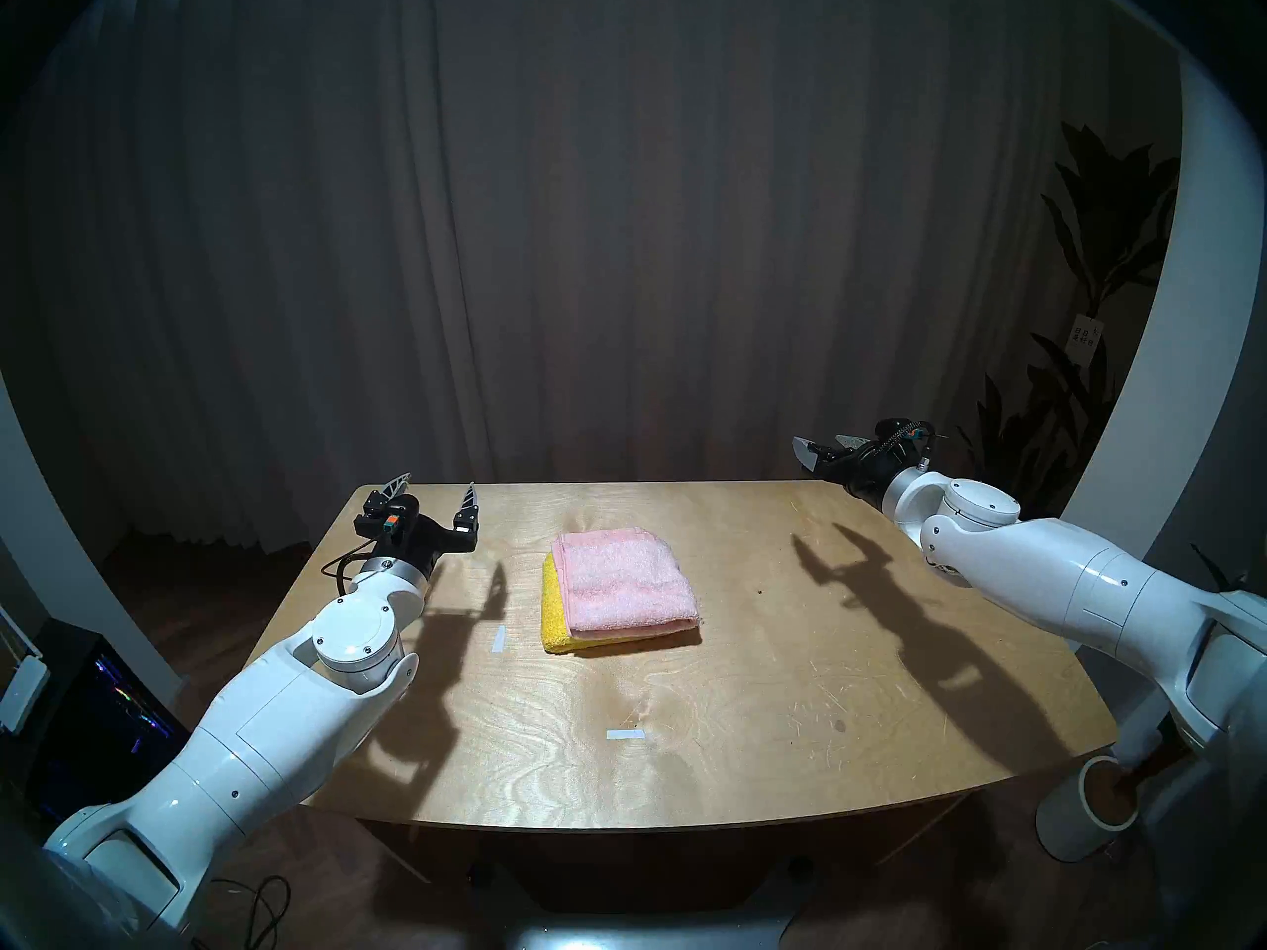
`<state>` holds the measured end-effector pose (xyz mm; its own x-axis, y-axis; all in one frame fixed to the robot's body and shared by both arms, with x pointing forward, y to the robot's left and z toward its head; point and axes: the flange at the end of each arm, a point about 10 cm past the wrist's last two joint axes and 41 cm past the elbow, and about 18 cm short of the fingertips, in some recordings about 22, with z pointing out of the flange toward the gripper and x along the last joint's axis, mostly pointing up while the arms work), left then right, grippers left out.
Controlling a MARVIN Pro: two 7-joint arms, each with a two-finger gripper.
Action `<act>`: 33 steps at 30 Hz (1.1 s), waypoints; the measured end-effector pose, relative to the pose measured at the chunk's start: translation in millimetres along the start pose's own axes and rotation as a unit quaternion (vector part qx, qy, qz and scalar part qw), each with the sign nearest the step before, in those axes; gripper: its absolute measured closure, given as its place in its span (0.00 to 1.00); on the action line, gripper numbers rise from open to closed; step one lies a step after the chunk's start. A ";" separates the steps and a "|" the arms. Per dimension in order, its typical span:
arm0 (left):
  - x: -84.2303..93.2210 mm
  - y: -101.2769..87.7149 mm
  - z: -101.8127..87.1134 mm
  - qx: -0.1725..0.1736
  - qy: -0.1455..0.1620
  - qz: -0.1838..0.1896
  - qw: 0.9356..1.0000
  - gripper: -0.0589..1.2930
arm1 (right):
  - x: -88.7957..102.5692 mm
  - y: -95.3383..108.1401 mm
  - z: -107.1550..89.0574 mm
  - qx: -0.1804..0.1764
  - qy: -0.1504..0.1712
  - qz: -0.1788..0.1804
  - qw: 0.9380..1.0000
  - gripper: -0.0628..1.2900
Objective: Fold each towel twice and stack them on table
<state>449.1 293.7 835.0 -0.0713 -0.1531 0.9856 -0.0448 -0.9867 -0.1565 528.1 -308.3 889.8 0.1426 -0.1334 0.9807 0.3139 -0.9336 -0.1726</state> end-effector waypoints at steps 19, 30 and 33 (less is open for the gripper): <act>-0.1 -28.5 3.5 -0.025 -0.018 -0.040 0.999 0.06 | -25.6 -6.3 -8.5 -0.029 0.019 0.040 0.999 0.06; 0.6 -29.8 3.8 -0.018 -0.016 -0.033 0.999 0.06 | -23.5 -6.8 -4.3 -0.050 0.027 0.064 0.996 0.06; 0.7 -29.9 3.9 -0.018 -0.016 -0.032 0.999 0.06 | -23.9 -7.1 -4.0 -0.052 0.027 0.068 0.996 0.06</act>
<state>454.3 322.9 840.6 -0.0354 -0.0920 0.9951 -0.0833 -0.9920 -0.0946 518.7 -299.7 867.9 0.1262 -0.2761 0.9528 0.1954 -0.9348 -0.2967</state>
